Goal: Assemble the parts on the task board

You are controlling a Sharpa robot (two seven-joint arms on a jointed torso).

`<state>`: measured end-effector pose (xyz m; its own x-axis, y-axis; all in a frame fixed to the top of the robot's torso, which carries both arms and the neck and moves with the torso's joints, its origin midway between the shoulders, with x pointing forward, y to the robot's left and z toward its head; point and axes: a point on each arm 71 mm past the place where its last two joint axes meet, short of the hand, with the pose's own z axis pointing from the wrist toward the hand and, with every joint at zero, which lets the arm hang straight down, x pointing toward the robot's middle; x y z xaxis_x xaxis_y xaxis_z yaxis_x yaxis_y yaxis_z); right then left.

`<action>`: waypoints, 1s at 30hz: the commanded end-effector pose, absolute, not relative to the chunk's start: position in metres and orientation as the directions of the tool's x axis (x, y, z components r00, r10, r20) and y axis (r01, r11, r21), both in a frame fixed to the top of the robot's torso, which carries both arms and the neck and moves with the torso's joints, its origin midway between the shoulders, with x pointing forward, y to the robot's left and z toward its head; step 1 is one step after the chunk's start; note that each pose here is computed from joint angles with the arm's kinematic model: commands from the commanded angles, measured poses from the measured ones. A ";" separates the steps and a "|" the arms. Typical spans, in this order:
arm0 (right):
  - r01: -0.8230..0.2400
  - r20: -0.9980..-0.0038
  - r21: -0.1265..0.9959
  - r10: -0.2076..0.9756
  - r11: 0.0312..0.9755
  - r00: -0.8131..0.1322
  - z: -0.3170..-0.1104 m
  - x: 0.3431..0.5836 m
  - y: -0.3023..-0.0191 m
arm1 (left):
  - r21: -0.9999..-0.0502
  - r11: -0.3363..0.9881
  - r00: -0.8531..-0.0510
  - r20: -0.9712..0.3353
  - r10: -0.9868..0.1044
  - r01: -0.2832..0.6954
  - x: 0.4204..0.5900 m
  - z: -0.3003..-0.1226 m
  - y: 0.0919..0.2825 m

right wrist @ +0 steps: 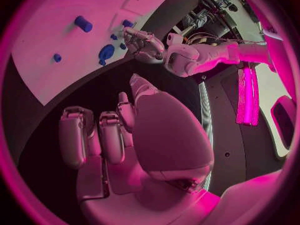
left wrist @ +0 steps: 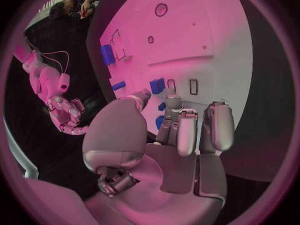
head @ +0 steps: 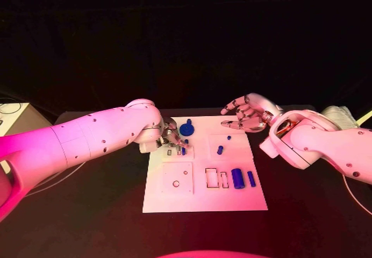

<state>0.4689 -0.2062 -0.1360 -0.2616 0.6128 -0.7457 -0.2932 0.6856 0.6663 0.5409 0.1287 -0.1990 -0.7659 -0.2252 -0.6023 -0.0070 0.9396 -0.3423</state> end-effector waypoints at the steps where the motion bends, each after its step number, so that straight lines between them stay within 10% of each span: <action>1: -0.308 -0.756 0.655 0.595 0.690 -0.273 -0.136 0.468 -0.204 | -0.370 0.929 -0.786 -0.579 -0.218 0.015 0.539 -0.199 0.124; 30: -0.293 -0.755 0.655 0.591 0.696 -0.285 -0.140 0.470 -0.204 | -0.428 0.904 -0.800 -0.538 -0.266 -0.013 0.537 -0.201 0.124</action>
